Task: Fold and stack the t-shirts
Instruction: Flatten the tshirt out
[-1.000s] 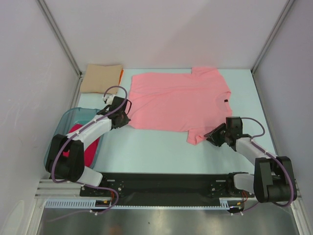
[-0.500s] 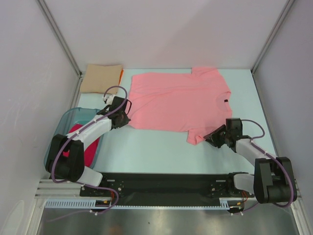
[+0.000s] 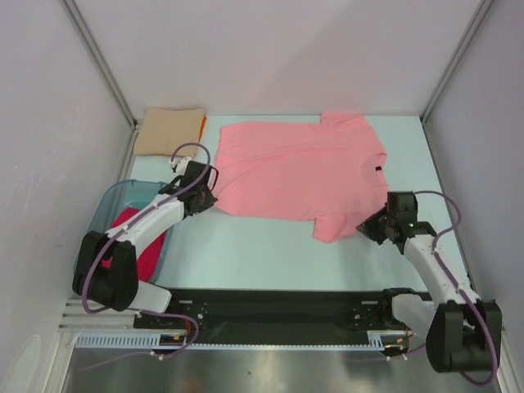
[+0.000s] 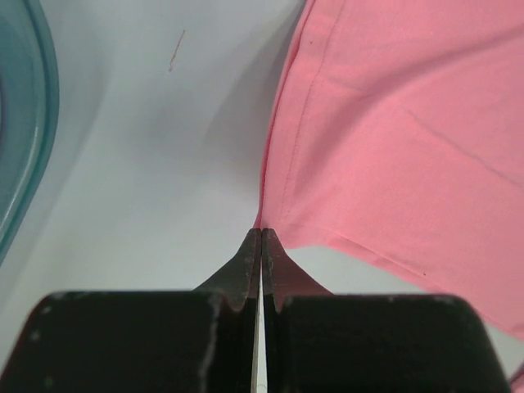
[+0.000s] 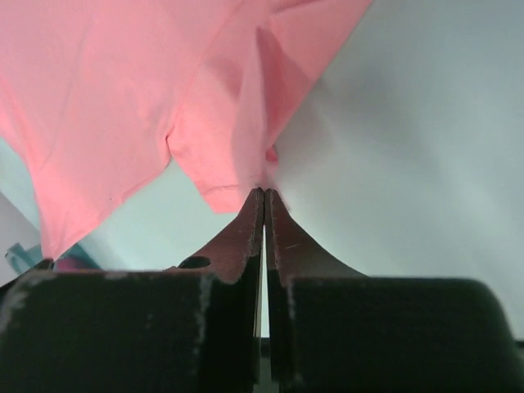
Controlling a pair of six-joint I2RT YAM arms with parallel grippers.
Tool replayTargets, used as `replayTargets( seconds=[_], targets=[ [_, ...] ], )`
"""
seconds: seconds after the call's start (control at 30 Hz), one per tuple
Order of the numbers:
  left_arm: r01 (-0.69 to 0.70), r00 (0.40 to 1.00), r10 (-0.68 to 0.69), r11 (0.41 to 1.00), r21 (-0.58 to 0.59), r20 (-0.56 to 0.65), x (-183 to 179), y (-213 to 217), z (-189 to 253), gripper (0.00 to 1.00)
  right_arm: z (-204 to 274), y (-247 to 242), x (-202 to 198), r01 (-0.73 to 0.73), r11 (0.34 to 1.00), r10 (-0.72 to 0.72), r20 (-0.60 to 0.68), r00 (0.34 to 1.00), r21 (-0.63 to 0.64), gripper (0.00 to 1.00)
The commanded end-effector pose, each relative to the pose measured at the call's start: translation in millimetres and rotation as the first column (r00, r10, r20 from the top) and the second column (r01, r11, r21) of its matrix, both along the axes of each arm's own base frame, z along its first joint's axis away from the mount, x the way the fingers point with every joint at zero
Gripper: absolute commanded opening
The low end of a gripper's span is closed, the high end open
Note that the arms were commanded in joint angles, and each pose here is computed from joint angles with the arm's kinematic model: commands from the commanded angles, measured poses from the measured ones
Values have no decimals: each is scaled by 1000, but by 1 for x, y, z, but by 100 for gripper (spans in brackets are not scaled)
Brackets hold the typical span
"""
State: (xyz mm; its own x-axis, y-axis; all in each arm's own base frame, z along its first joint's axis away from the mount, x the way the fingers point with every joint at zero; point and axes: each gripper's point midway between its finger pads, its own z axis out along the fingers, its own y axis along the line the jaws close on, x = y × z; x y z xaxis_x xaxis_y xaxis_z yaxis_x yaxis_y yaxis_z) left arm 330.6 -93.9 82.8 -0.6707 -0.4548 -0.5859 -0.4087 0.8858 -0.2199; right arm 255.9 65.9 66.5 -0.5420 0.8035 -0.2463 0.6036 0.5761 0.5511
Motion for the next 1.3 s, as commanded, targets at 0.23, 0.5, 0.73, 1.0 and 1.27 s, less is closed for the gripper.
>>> replayTargets(
  seconds=[0.23, 0.5, 0.73, 1.0, 1.27],
  targets=[
    [-17, 998, 20, 999, -39, 60, -28, 10, 28, 0, 58, -59, -55, 127, 955, -131, 1, 991, -270, 0],
    [-48, 997, 52, 997, -61, 63, -56, 24, 25, 0, 94, -81, -86, 216, 925, -208, 58, 976, -312, 0],
    [-52, 998, 55, 996, -71, 41, -69, 26, 18, 0, 123, -85, -115, 255, 909, -228, 118, 967, -331, 0],
    [-49, 998, 51, 996, -69, 29, -75, 27, 12, 0, 102, -69, -131, 160, 942, -150, 53, 987, -294, 0],
    [-31, 1000, 31, 999, -45, -6, -68, 25, 6, 0, 80, -53, -89, 13, 966, -5, 32, 999, -256, 0]
  ],
)
